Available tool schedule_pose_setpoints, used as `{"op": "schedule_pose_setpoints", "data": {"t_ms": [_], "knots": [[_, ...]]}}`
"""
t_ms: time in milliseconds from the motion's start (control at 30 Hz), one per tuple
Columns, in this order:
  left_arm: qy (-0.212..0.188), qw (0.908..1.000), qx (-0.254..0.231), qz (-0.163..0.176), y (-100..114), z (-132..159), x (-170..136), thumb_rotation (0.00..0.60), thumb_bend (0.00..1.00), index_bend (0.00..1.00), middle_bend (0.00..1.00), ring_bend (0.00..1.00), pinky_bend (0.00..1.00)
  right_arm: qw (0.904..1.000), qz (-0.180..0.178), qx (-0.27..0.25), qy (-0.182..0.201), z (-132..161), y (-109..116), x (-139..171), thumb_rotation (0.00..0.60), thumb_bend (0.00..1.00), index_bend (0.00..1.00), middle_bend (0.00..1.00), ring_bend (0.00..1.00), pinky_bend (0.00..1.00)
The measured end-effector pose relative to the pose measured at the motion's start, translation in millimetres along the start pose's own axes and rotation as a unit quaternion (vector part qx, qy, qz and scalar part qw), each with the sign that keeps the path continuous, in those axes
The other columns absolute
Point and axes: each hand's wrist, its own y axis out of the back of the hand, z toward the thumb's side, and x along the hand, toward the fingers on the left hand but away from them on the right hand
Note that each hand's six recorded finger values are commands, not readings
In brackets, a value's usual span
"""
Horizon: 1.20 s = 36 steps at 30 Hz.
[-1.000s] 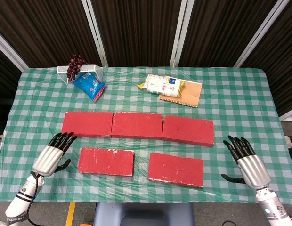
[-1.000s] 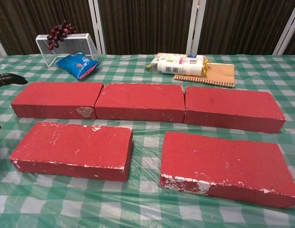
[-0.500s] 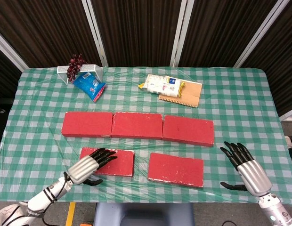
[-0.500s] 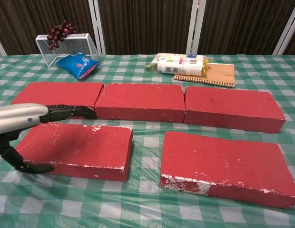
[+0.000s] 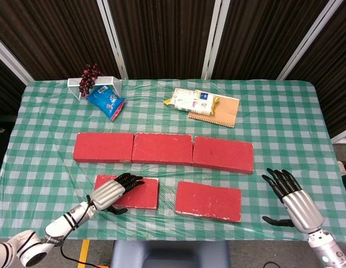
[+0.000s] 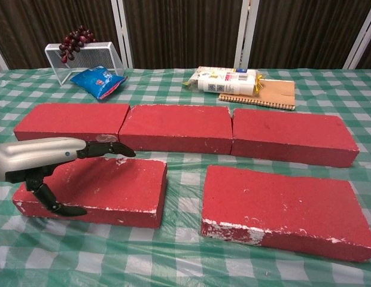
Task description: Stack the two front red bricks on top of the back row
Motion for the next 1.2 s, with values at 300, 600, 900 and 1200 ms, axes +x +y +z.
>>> {"op": "schedule_pose_setpoints", "data": {"t_ms": [300, 600, 900, 1200], "knots": [[0.012, 0.9998, -0.008, -0.011, -2, -15, 3, 0.600, 0.28, 0.00, 0.00, 0.00, 0.00, 1.0000, 0.003, 0.002, -0.003, 0, -1, 0, 0.543, 0.09, 0.00, 0.00, 0.00, 0.00], [0.020, 0.9995, -0.013, -0.021, -5, -23, 5, 0.600, 0.27, 0.00, 0.00, 0.00, 0.00, 1.0000, 0.000, 0.003, -0.008, -1, 0, -1, 0.543, 0.09, 0.00, 0.00, 0.00, 0.00], [0.032, 0.9989, -0.011, -0.032, -6, -32, 6, 0.600, 0.26, 0.00, 0.01, 0.02, 0.18, 0.9999, 0.003, 0.005, -0.011, -2, -3, -3, 0.543, 0.09, 0.00, 0.00, 0.00, 0.00], [0.027, 0.9994, -0.011, -0.019, 1, -33, 8, 0.600, 0.28, 0.00, 0.38, 0.40, 0.74, 0.9999, 0.004, 0.006, -0.014, -2, -4, -4, 0.543, 0.09, 0.00, 0.00, 0.00, 0.00]]}}
